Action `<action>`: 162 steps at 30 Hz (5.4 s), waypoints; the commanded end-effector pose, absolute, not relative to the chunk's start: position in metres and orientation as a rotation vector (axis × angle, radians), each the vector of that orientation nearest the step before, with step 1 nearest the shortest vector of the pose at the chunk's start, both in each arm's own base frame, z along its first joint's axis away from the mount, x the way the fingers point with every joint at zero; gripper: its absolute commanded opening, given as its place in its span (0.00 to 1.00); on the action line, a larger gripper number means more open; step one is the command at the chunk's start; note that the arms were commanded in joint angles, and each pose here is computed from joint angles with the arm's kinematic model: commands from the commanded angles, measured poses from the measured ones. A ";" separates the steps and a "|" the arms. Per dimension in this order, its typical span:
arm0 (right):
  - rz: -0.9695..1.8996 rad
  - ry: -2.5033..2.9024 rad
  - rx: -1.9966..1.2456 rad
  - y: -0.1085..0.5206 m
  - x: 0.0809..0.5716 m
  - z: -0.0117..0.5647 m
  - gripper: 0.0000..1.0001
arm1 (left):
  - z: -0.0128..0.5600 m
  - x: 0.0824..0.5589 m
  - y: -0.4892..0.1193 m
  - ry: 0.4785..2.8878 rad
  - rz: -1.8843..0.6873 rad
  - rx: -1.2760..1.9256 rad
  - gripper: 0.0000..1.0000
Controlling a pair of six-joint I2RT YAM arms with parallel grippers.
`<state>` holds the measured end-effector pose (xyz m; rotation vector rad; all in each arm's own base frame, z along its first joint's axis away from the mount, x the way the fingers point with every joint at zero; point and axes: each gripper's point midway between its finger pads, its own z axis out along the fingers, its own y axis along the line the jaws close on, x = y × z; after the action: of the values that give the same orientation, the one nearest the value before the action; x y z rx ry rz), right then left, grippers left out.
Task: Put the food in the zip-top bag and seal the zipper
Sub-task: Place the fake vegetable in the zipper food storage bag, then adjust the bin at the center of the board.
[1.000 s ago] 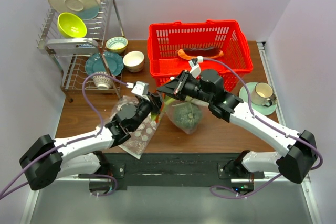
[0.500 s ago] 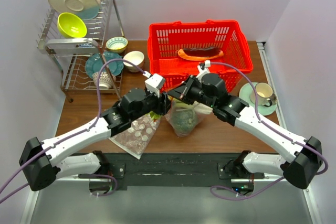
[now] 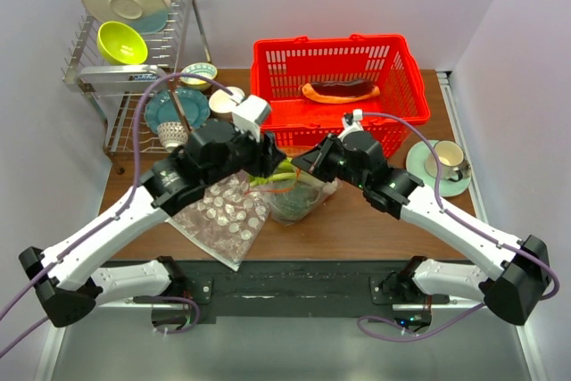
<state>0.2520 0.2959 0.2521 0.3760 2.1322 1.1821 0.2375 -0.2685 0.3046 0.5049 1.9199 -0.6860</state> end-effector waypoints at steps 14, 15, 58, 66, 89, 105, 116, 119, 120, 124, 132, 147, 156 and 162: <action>1.173 2.074 0.286 0.293 0.251 0.265 0.00 | 0.244 0.290 -0.224 2.189 -0.419 0.487 0.43; 1.173 2.075 0.284 0.293 0.250 0.266 0.00 | 0.243 0.291 -0.226 2.186 -0.430 0.492 0.43; 1.162 2.089 0.264 0.291 0.247 0.259 0.00 | 0.290 0.297 -0.259 1.958 -0.641 0.725 0.54; 1.165 2.088 0.260 0.291 0.246 0.261 0.00 | 0.256 0.308 -0.261 2.043 -0.592 0.736 0.49; 0.921 2.153 0.428 0.264 0.262 0.252 0.00 | 0.268 0.269 -0.298 1.961 -0.949 0.867 0.00; 0.969 2.072 0.462 0.272 0.276 0.275 0.00 | 0.273 0.252 -0.311 1.941 -1.009 0.859 0.00; 0.621 2.152 -0.219 0.255 0.264 0.200 0.00 | 0.250 0.278 -0.299 1.976 -0.909 0.604 0.00; 0.515 2.276 -0.256 0.232 0.244 0.165 0.00 | 0.241 0.273 -0.303 2.034 -0.993 0.498 0.00; 0.480 2.331 -0.270 0.224 0.236 0.156 0.00 | 0.239 0.275 -0.301 2.047 -0.980 0.465 0.00; 0.450 2.416 -0.345 0.211 0.214 0.151 0.00 | 0.234 0.280 -0.276 2.100 -0.815 0.415 0.00; 0.405 2.402 -0.353 0.194 0.206 0.203 0.66 | 0.221 0.274 -0.264 2.149 -0.744 0.444 0.00; 0.073 2.174 0.050 0.174 0.396 0.333 0.64 | 0.217 0.279 -0.260 2.144 -0.680 0.500 0.00; 0.210 2.466 0.196 0.161 0.365 0.244 0.50 | 0.217 0.283 -0.260 2.140 -0.656 0.522 0.00; 0.195 2.434 0.202 0.142 0.334 0.226 0.51 | 0.212 0.282 -0.259 2.156 -0.653 0.518 0.00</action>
<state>0.3533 0.1458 0.1919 0.1703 2.5311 0.1110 0.2750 -0.2580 0.1982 0.5085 2.1962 -0.6640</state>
